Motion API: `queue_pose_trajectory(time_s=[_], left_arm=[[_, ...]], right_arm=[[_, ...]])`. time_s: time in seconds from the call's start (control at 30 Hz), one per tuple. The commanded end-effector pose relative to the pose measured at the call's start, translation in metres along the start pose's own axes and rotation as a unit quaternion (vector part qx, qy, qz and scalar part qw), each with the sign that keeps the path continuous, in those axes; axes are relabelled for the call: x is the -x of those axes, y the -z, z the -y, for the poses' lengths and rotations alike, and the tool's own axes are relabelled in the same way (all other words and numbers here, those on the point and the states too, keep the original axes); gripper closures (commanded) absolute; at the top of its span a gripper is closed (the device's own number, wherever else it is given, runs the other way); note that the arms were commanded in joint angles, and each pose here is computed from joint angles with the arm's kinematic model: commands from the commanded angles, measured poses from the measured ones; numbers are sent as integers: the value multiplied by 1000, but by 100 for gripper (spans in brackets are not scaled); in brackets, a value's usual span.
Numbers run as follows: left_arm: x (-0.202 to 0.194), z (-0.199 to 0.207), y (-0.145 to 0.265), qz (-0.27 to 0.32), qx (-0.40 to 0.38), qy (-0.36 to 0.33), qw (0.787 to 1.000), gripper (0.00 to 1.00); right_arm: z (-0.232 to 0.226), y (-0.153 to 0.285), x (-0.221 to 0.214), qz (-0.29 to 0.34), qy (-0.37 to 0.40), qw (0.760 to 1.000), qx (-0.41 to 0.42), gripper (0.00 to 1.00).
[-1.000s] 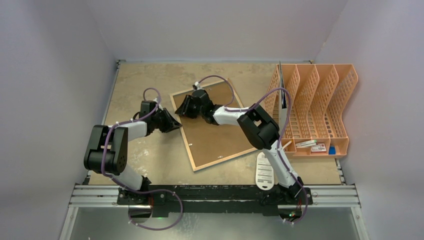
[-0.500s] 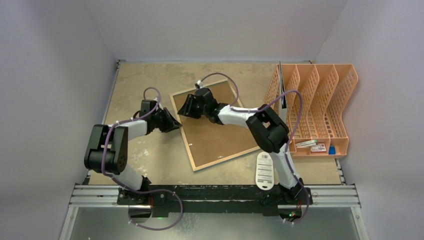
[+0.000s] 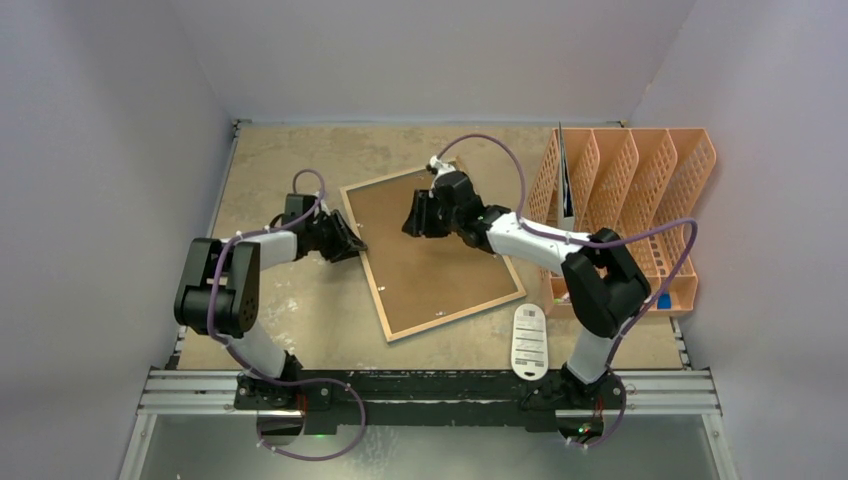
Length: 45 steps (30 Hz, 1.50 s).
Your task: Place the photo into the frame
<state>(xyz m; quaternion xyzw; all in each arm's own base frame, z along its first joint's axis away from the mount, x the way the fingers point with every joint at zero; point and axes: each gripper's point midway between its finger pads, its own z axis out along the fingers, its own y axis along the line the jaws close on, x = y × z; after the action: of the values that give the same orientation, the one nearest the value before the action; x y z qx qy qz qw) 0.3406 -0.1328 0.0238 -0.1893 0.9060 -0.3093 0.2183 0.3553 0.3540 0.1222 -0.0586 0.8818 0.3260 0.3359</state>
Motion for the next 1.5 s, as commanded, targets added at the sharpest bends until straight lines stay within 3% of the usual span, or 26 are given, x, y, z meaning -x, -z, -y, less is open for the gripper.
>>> queue_pose_trajectory(time_s=[0.0,0.27,0.53,0.73,1.1,1.47], left_arm=[[-15,-35,-11,-37,79,1,996,71],[-19,-42,-13,-46,99,19,994,82],[-24,-39,-15,-55,84,30,995,83],[-31,-41,-18,-63,80,43,994,85],[-32,-43,-22,-62,82,61,993,89],[-33,-42,-22,-70,79,50,993,89]], right_arm=[[38,28,-60,-85,63,993,-46,53],[62,57,-117,-156,62,984,-55,54],[71,61,-158,-224,52,972,-56,65],[69,75,-179,-262,58,962,-49,67],[65,105,-190,-308,75,948,-35,68],[54,103,-200,-313,80,946,-2,74]])
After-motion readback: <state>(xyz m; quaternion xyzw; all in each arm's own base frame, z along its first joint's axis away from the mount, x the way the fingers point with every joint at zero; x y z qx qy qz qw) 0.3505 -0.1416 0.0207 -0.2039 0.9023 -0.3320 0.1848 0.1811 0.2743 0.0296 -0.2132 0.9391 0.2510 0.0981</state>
